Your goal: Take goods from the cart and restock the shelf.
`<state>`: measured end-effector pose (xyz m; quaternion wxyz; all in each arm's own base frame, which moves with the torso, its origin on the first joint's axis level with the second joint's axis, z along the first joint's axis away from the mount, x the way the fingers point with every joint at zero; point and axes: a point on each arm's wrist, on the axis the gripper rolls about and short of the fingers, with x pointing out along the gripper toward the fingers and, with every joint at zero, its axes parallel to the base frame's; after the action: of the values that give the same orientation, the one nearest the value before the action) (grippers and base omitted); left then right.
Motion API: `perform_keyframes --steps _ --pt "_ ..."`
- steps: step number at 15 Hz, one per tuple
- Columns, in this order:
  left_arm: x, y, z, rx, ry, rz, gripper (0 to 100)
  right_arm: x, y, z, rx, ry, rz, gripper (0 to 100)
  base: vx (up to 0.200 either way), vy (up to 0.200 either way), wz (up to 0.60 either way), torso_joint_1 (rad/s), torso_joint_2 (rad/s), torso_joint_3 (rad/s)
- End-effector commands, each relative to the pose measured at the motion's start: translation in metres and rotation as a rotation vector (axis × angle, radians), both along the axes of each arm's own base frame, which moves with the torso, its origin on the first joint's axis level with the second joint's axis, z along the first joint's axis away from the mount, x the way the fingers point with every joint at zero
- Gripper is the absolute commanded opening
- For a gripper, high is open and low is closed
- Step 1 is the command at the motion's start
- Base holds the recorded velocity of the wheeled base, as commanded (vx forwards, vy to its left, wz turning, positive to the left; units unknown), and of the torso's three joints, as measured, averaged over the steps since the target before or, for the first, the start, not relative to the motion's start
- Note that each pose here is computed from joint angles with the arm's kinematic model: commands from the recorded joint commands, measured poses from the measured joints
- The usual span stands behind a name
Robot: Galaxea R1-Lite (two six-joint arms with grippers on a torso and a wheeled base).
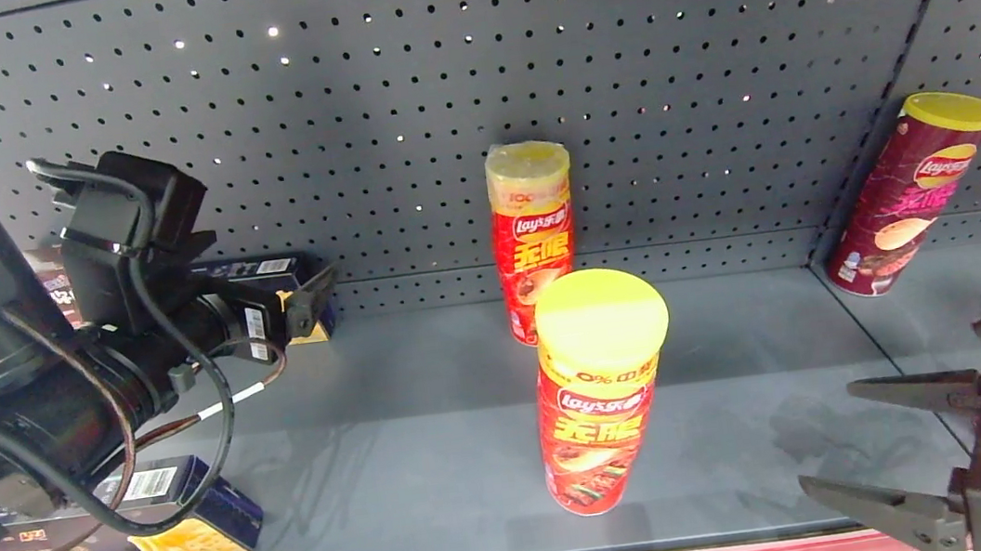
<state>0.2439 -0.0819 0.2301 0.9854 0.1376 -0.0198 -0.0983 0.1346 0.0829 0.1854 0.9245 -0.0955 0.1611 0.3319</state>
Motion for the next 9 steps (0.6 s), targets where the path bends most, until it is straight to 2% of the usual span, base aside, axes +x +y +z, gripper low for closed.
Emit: perform_keyframes --steps 1,9 --pt "0.003 -0.001 -0.002 0.003 0.008 -0.002 100 0.024 0.016 -0.005 -0.037 0.051 0.003 100 0.000 0.000 0.00 0.000 0.00 0.000" --pt "0.005 -0.004 -0.003 0.006 0.011 -0.010 100 0.057 0.052 0.001 -0.069 0.050 0.012 100 0.000 0.000 0.00 0.000 0.00 0.000"
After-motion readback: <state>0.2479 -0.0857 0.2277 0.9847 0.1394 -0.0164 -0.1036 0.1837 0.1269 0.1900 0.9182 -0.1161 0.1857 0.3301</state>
